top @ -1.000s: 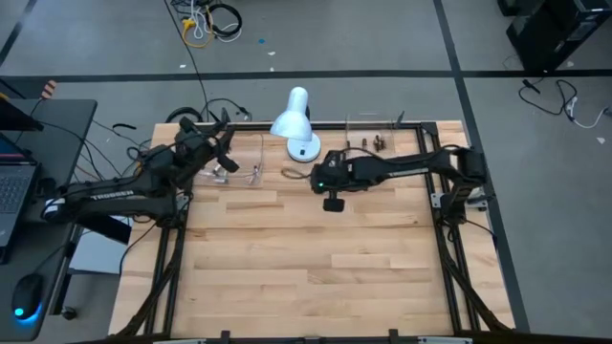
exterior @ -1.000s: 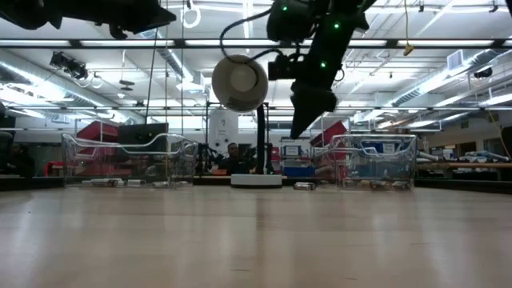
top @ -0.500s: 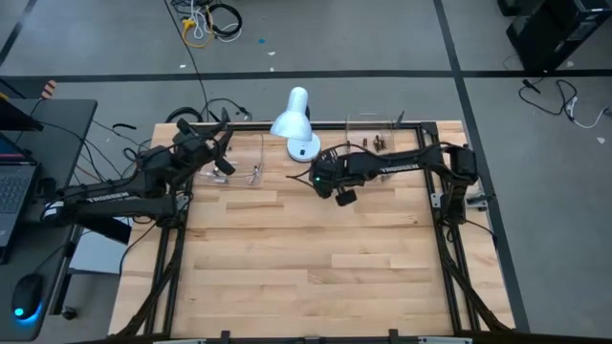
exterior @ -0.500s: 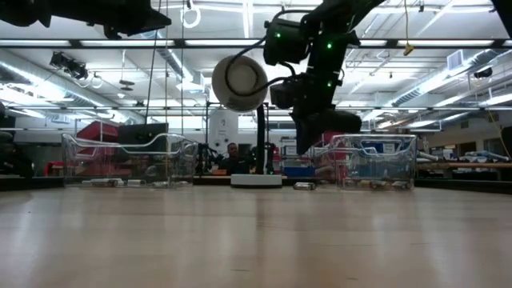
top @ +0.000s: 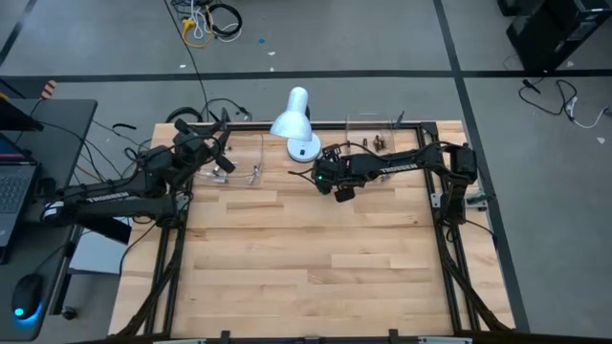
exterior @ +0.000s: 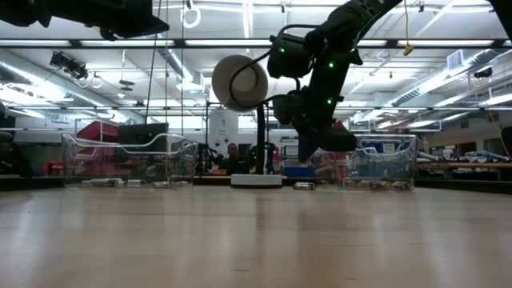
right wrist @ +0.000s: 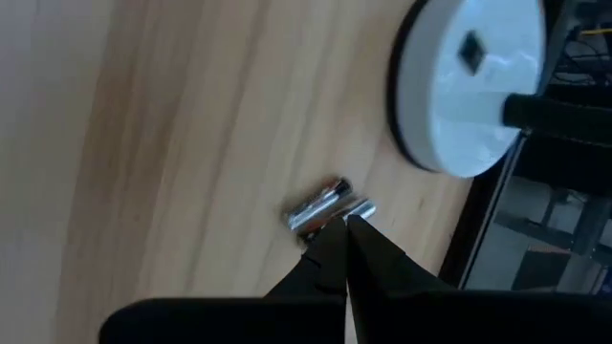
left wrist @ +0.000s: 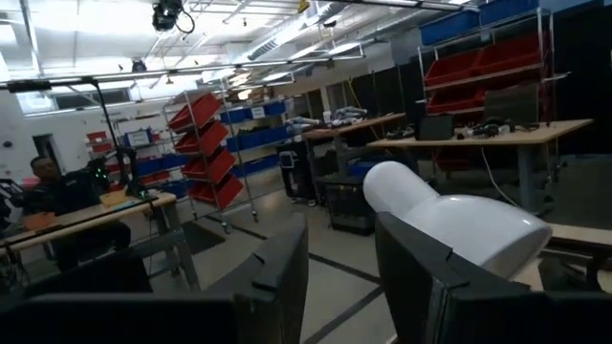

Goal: Sort batteries
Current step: Put the silver battery in the transparent bin

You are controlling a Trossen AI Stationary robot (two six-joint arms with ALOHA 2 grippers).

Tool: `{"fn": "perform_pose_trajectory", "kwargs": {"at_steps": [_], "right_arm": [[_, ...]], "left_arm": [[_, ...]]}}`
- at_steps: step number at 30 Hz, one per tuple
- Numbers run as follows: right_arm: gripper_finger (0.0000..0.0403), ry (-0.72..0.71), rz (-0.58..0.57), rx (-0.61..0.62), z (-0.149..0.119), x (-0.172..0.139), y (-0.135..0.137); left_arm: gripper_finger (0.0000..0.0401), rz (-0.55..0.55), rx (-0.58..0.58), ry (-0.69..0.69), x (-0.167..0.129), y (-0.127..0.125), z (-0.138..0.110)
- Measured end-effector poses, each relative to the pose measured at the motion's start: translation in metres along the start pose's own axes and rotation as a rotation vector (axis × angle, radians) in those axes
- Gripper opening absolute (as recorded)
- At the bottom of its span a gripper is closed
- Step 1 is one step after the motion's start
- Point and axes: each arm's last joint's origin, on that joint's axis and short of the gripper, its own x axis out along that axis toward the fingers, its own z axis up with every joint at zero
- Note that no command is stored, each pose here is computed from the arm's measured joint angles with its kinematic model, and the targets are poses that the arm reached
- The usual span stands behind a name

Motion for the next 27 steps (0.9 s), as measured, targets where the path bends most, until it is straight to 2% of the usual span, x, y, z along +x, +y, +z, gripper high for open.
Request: {"fn": "perform_pose_trajectory", "kwargs": {"at_steps": [4, 7, 13, 17, 22, 27], "right_arm": [[0.0, -0.028, -0.015, 0.067, 0.003, 0.0, -0.002], [0.0, -0.078, 0.017, 0.074, 0.01, -0.005, 0.005], [0.0, -0.149, 0.082, 0.01, 0.032, 0.001, 0.037], [0.0, -0.09, 0.074, -0.054, 0.041, 0.018, 0.057], [0.0, 0.024, -0.005, -0.05, 0.044, 0.03, 0.052], [0.0, 0.079, -0.01, 0.042, 0.039, 0.035, 0.031]], "left_arm": [[0.0122, -0.001, 0.009, 0.024, 0.0, -0.001, -0.003], [0.0122, 0.017, 0.008, 0.028, 0.0, 0.0, -0.003], [0.0122, 0.02, 0.004, 0.023, 0.0, 0.0, -0.002], [0.0122, 0.02, -0.017, 0.022, 0.0, 0.0, -0.002], [0.0122, 0.016, -0.027, 0.031, 0.0, 0.0, -0.003], [0.0122, 0.011, -0.015, 0.049, 0.0, -0.001, -0.005]]}}
